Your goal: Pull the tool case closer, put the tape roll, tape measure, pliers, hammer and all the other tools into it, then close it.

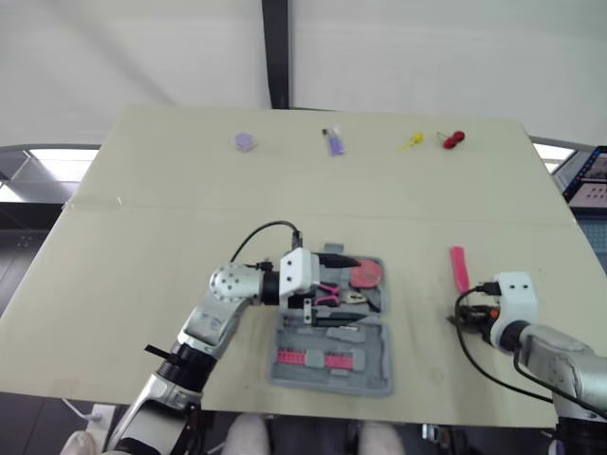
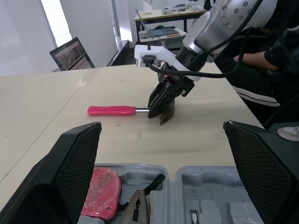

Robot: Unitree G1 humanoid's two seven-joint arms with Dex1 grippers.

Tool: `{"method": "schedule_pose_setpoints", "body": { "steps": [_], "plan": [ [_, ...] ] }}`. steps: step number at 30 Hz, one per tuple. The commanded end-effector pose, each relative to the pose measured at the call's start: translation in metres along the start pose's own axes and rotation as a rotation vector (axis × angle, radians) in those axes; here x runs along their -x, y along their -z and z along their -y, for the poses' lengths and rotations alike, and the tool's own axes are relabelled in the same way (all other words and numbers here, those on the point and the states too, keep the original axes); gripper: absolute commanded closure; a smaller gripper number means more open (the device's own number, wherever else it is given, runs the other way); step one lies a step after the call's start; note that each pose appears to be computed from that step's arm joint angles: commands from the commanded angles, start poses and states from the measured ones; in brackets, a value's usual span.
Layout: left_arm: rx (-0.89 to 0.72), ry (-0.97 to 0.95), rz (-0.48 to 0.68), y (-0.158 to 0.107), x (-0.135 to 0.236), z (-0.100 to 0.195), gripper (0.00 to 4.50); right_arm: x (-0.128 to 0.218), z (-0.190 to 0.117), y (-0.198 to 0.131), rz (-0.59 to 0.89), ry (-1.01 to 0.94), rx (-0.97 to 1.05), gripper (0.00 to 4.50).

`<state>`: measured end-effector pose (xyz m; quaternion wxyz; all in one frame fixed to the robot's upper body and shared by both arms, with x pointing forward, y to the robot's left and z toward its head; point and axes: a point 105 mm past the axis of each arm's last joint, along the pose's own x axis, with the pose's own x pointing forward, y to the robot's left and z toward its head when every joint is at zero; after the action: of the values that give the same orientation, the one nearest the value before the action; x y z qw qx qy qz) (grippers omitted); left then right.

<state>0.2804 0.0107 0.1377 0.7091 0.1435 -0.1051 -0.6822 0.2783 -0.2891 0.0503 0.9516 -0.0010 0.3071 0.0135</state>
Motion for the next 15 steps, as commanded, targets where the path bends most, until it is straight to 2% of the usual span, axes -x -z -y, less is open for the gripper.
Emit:
{"method": "schedule_pose_setpoints", "body": {
  "steps": [1, 5, 9, 15],
  "plan": [
    [-0.039, 0.008, 0.022, -0.010, -0.004, 0.000, 0.00, -0.002, 0.003, 0.015, -0.058, 0.026, -0.017, 3.17],
    [-0.039, 0.007, 0.021, -0.010, -0.004, 0.000, 0.00, -0.002, 0.002, 0.015, -0.051, 0.021, -0.022, 4.45],
    [-0.044, -0.002, 0.031, -0.012, -0.004, -0.002, 0.00, -0.001, 0.001, 0.010, -0.021, 0.005, -0.021, 4.45],
    [-0.043, -0.028, 0.038, -0.013, 0.003, -0.004, 0.00, 0.012, -0.003, -0.024, 0.087, -0.051, 0.085, 4.45]
  ]
}}
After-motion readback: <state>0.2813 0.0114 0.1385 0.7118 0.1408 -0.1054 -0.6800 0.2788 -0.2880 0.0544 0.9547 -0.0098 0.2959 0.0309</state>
